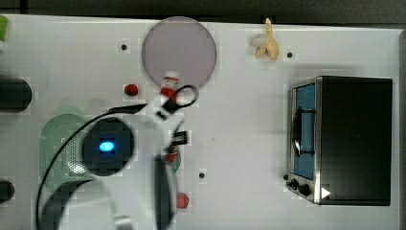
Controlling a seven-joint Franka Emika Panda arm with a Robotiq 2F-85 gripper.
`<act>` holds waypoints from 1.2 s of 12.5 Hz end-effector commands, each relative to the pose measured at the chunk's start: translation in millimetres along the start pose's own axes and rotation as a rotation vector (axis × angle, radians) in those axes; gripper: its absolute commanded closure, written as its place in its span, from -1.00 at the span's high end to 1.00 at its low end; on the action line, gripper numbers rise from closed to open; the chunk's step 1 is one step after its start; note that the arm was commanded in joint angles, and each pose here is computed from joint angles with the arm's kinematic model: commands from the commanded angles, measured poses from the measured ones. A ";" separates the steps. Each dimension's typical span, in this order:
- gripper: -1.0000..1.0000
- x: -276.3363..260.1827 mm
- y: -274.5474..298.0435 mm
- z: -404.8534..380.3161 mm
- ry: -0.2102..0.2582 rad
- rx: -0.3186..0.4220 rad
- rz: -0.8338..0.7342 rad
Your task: Pick Ketchup from the table and place it in strainer.
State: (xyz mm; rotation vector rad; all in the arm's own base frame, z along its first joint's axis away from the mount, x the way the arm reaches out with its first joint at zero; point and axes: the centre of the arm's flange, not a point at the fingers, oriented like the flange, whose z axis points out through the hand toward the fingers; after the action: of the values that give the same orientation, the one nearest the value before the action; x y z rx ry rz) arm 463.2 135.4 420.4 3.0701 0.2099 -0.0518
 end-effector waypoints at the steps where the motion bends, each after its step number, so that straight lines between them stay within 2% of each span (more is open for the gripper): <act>1: 0.20 -5.8 -81.4 14.7 -0.034 0.015 0.145; 3: 0.20 -5.0 -126.0 20.9 -0.027 0.034 0.129; 7: 0.20 -5.1 -201.6 47.4 0.012 0.141 0.148; 12: 0.20 -22.1 -261.5 98.6 -0.061 0.235 0.243; 15: 0.20 -20.7 -275.9 126.4 -0.068 0.290 0.265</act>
State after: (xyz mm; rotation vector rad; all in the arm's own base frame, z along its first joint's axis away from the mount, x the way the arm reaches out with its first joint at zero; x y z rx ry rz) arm 400.9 385.7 264.9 3.3213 -0.1405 -0.2556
